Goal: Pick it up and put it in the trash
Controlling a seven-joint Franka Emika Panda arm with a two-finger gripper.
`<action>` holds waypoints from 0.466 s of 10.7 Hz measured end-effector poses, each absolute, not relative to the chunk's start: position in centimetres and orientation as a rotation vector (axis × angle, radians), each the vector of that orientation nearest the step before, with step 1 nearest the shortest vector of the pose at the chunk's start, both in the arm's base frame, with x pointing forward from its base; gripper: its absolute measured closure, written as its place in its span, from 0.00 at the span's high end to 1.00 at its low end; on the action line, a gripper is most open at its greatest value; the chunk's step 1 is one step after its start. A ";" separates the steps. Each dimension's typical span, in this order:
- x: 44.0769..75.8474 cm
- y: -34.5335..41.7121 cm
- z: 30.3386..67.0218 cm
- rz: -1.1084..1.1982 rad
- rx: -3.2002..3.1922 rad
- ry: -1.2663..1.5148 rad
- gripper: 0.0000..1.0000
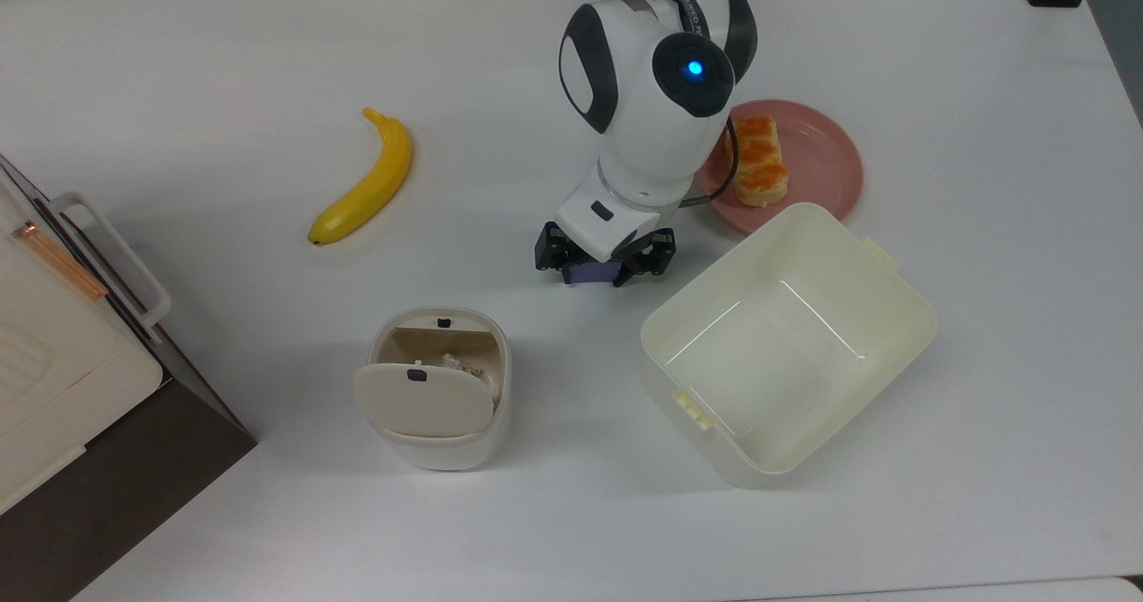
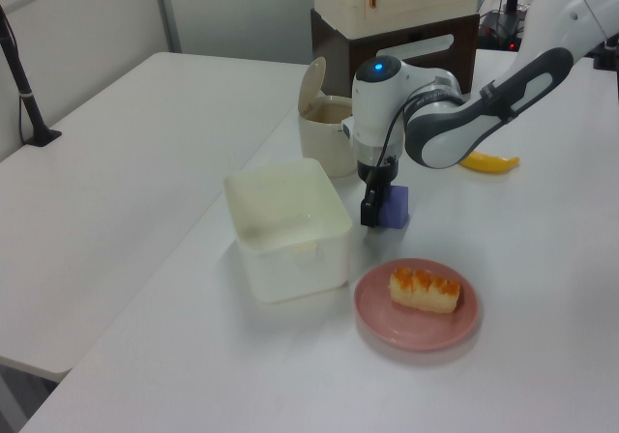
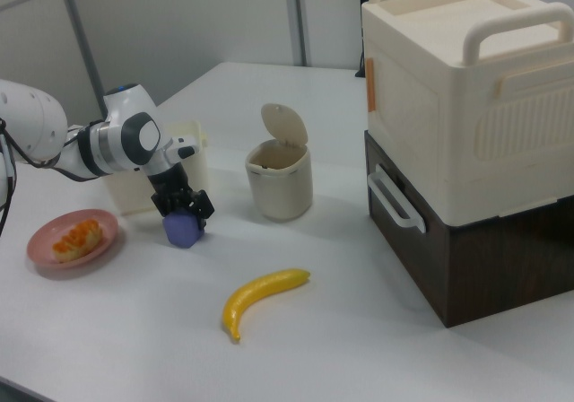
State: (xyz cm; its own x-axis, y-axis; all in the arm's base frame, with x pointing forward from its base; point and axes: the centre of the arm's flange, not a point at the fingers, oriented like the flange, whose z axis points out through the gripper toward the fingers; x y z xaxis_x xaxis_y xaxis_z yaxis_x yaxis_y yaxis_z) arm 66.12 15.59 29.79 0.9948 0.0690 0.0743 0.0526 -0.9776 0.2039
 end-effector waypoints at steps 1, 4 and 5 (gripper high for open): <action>66.1 14.7 30.4 0.103 2.928 0.070 0.57; 66.4 8.6 34.8 0.038 2.904 0.045 0.57; 67.2 5.5 37.8 0.100 2.911 -0.014 0.57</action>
State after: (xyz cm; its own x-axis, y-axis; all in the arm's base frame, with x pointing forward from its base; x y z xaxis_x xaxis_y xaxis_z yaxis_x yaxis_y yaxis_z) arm 67.23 5.54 37.75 0.9976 -0.0018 0.0691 -0.0174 -0.9739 0.2263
